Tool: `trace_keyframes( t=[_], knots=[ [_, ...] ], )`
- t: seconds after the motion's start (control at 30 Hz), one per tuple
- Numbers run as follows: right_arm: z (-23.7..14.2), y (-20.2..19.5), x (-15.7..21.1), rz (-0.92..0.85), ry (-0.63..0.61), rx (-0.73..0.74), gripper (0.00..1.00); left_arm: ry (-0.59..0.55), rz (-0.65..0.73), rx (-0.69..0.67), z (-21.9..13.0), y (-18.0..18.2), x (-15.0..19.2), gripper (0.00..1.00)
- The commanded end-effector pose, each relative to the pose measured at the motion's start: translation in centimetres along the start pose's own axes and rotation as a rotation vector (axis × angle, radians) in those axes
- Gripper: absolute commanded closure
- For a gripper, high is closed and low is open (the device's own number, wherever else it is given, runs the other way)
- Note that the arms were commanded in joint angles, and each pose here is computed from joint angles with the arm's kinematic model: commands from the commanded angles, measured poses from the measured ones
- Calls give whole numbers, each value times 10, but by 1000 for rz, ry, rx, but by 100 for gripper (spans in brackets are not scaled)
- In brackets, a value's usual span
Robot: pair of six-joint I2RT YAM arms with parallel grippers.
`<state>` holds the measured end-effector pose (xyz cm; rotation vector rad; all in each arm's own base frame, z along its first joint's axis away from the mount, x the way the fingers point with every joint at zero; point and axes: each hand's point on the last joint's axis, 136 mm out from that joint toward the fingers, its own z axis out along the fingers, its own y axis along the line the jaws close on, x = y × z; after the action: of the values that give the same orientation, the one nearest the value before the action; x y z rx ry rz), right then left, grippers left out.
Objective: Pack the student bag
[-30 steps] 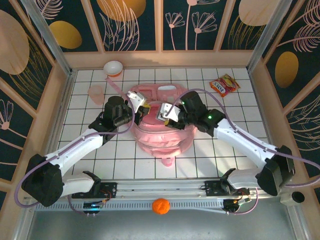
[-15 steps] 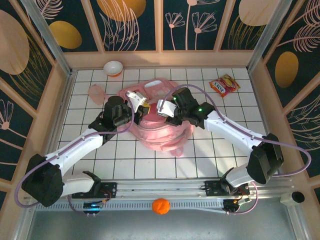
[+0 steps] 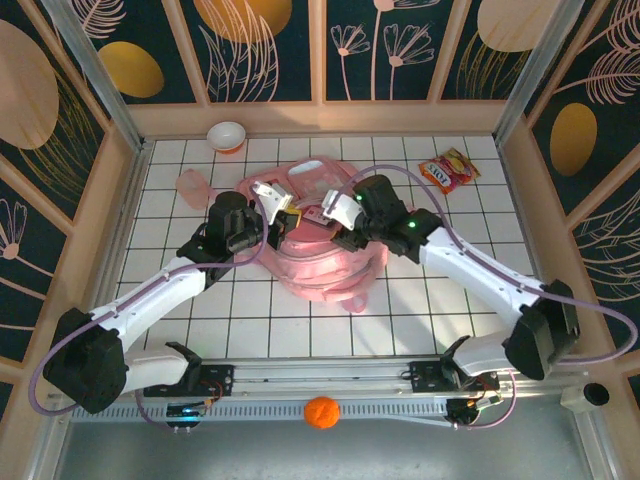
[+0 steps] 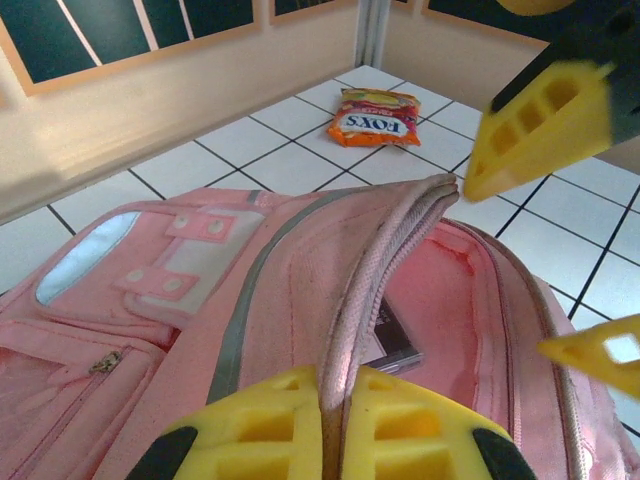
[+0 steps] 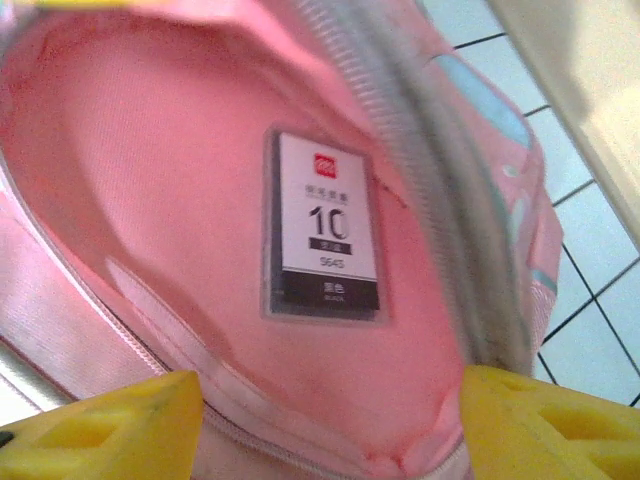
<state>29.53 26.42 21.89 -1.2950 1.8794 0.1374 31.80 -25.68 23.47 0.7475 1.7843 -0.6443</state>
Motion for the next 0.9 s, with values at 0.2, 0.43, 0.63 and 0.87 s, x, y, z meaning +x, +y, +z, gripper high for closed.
trace_keyframes(
  t=[0.2,0.43,0.63,0.87],
  knots=[
    [-60,-28,3,892,-268,21,34,-75,342,175,-7,-32,-15,100],
    [-44,30,20,1596,-187,-195,38,15,534,195,-5,-32,25,100],
    [-40,49,-2,1789,-289,-438,39,-29,564,159,-9,-29,25,100],
    [-31,39,-24,1821,-349,-493,40,11,602,157,-9,-27,39,99]
  ],
)
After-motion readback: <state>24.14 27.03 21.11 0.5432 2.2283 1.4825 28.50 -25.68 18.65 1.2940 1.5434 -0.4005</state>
